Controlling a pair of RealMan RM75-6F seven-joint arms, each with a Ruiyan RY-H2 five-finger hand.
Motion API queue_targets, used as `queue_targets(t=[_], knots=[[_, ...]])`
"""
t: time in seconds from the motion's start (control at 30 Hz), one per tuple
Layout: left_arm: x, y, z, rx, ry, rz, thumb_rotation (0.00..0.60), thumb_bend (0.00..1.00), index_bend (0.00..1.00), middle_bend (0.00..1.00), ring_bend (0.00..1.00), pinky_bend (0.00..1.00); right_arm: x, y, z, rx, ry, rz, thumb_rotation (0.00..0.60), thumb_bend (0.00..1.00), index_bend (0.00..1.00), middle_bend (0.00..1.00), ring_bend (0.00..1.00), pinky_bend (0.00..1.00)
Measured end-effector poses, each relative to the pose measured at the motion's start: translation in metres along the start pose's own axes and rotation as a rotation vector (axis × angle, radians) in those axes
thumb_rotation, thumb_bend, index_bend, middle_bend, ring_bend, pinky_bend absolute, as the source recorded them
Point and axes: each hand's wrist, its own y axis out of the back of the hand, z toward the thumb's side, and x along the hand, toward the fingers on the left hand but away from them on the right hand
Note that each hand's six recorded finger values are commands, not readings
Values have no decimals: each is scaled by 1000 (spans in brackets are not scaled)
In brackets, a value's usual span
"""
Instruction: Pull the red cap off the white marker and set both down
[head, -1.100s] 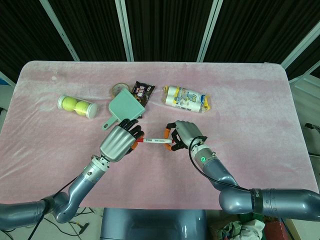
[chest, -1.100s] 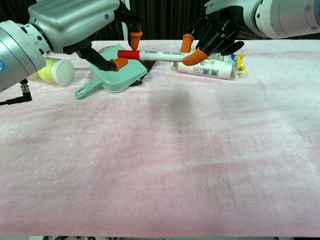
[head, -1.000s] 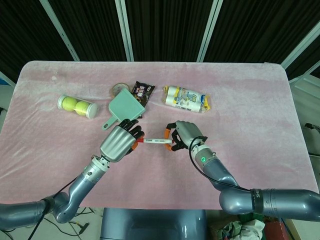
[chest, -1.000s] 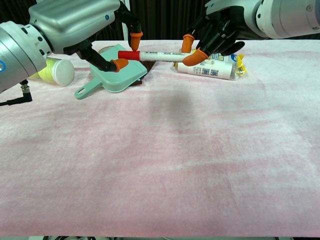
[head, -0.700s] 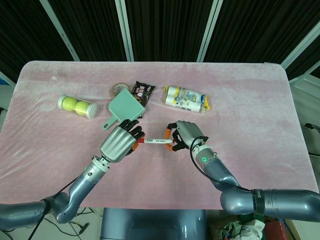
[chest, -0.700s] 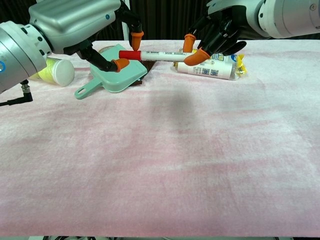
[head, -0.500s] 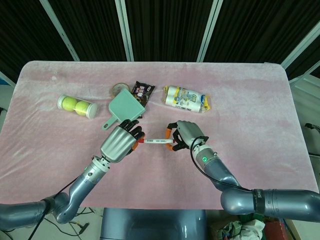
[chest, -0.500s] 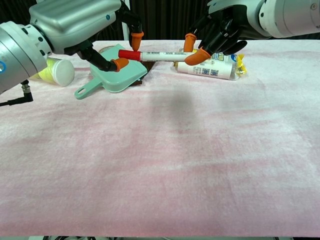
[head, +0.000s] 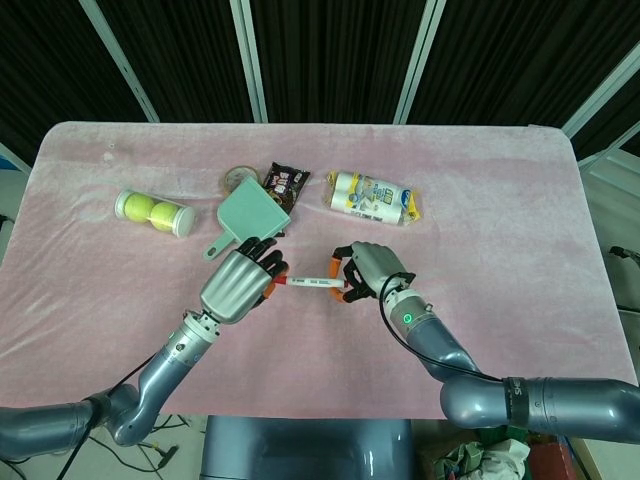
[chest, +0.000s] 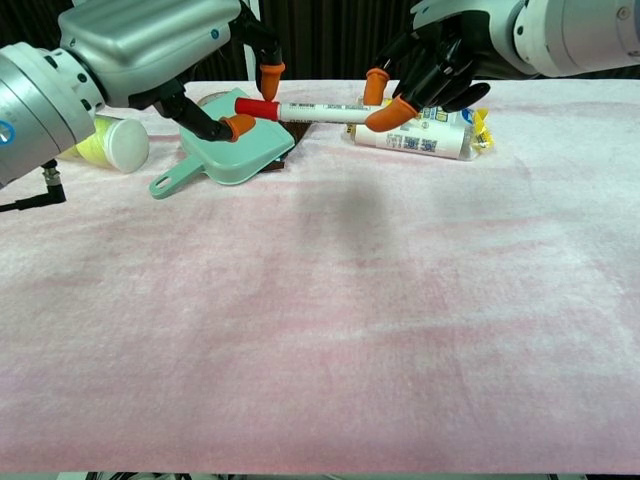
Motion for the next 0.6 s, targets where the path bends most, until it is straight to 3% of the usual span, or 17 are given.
queue_targets(t=[0.6], knots=[[-8, 5, -18, 1, 49, 32, 600, 407, 571, 435, 241, 332, 1, 9, -12, 1, -30, -29, 600, 586, 937, 889, 1000, 1000]])
